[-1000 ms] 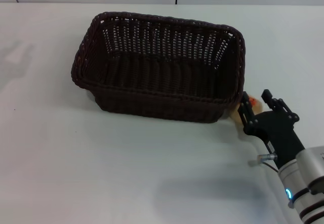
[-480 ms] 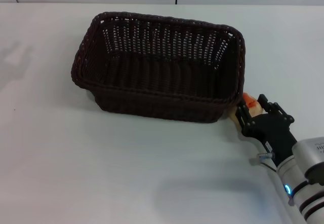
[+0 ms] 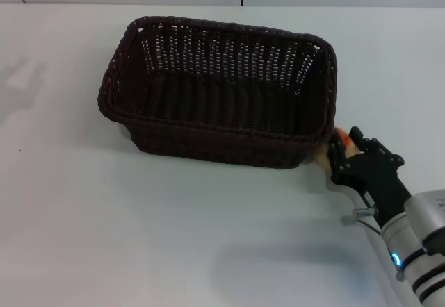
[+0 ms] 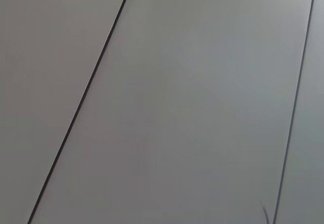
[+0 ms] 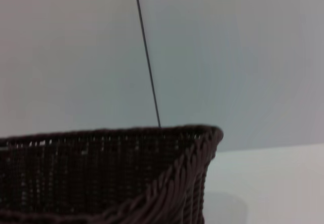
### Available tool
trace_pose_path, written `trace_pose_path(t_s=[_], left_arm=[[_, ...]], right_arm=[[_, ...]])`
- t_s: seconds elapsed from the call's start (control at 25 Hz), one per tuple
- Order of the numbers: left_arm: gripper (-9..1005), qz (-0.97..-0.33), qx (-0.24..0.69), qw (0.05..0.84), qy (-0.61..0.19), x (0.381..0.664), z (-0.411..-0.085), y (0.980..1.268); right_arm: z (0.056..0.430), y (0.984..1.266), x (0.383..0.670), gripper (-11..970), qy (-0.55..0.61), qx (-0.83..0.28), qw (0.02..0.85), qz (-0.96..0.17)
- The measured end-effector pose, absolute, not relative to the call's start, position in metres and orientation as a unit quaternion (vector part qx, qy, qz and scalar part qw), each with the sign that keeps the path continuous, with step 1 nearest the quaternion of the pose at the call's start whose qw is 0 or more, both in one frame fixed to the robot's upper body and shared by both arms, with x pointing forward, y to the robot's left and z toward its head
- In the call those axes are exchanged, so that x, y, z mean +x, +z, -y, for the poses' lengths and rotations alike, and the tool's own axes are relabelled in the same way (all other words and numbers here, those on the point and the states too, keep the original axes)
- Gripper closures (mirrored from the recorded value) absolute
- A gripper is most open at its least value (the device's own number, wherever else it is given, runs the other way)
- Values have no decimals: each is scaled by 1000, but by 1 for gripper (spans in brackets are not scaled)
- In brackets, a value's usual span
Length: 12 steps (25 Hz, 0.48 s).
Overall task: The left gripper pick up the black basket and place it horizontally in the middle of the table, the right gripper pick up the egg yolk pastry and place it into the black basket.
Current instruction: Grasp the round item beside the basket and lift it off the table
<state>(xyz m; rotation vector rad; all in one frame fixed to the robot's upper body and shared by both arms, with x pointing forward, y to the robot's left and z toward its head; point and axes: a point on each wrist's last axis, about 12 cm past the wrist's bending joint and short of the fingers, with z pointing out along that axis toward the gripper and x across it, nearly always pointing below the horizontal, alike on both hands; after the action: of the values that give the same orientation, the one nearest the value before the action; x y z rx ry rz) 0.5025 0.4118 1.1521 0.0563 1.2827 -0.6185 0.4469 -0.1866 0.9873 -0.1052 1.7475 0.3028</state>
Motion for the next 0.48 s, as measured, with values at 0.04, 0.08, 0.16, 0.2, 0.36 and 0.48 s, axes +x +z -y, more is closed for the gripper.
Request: trace_pose_path(t_s=[0.04,0.08,0.16,0.2,0.36,0.48], left_arm=[[631,-588,26,757,-284,502,-412,1152],[631,-588,25,757,-285,502,-412,1152],[633,-587,24,758,-284,502,-413,1153],[633,-587,24,758,-284,502,-413,1153],[635,-582,23,762,-285,500,-414,1154],[637,-581,23,762,-285,499,-414,1154]], right_arm=[[187,988,446,617,132,-45,635,-760],[187,989,445,653,131,-45,641,-755],[188,990,444,695,131,-44,642,-754],[188,990,444,717,130,-44,643,-753],[188,990,445,801,130,-43,642,-754],[187,990,442,865,133,-48,643,-752]])
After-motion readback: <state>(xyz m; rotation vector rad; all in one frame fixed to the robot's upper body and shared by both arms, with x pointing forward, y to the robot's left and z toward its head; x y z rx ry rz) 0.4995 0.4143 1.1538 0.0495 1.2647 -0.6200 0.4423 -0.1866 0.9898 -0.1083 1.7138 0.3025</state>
